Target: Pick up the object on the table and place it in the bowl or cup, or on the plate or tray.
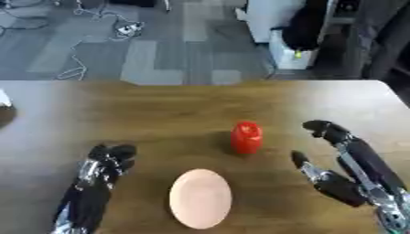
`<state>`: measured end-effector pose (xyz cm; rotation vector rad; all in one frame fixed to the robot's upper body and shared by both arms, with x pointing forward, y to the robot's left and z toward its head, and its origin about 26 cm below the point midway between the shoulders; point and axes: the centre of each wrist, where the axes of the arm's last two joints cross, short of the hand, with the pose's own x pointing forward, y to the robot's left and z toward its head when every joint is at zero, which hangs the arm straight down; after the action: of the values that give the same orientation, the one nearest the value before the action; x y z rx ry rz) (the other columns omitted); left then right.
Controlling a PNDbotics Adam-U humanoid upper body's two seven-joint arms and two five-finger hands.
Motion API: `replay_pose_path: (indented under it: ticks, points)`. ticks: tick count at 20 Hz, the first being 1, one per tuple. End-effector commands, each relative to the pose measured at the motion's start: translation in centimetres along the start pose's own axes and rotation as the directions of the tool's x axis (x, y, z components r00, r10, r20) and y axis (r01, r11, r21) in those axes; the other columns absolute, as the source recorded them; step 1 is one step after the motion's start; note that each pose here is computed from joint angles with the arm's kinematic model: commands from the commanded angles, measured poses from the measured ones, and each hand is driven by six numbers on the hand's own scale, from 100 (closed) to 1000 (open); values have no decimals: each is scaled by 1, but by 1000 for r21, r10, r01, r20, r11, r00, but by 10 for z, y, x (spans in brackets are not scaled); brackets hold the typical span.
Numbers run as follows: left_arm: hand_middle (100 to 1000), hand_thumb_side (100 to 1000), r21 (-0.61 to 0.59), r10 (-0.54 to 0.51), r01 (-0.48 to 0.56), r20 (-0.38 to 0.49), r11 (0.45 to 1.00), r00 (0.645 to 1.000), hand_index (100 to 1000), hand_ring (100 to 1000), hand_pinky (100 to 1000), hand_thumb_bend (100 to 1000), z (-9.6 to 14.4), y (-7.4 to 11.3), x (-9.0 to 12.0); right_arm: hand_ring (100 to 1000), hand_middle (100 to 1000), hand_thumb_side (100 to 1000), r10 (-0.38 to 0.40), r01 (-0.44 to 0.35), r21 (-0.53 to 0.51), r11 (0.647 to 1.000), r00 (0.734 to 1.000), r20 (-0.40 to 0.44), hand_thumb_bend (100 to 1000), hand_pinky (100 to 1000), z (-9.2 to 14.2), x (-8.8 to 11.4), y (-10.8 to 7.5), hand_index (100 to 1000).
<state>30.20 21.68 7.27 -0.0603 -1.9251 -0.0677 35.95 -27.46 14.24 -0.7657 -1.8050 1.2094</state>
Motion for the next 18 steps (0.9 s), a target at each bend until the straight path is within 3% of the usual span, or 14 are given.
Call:
replay_pose_path:
  ticks: [1, 4, 12, 18]
  points:
    - [737, 1000, -19, 7, -7, 29, 1000, 1000, 791, 876, 881, 231, -2, -3, 8, 795, 874, 819, 51, -51, 13, 999, 999, -11, 395, 803, -8, -6, -2, 935]
    - [691, 1000, -49, 4, -3, 39, 999, 999, 774, 841, 865, 234, -2, -4, 10, 791, 871, 818, 73, -73, 25, 997, 997, -2, 412, 795, -18, -6, 5, 934]
    - [671, 1000, -123, 21, -14, 54, 992, 998, 764, 817, 844, 235, -1, -9, 11, 788, 862, 768, 237, -239, 67, 969, 971, 42, 461, 778, -40, -6, 4, 934]
    - [656, 1000, -179, 39, -29, 57, 983, 998, 762, 810, 839, 224, -1, -14, 12, 784, 852, 765, 257, -259, 66, 964, 966, 37, 447, 772, -52, -7, 2, 929]
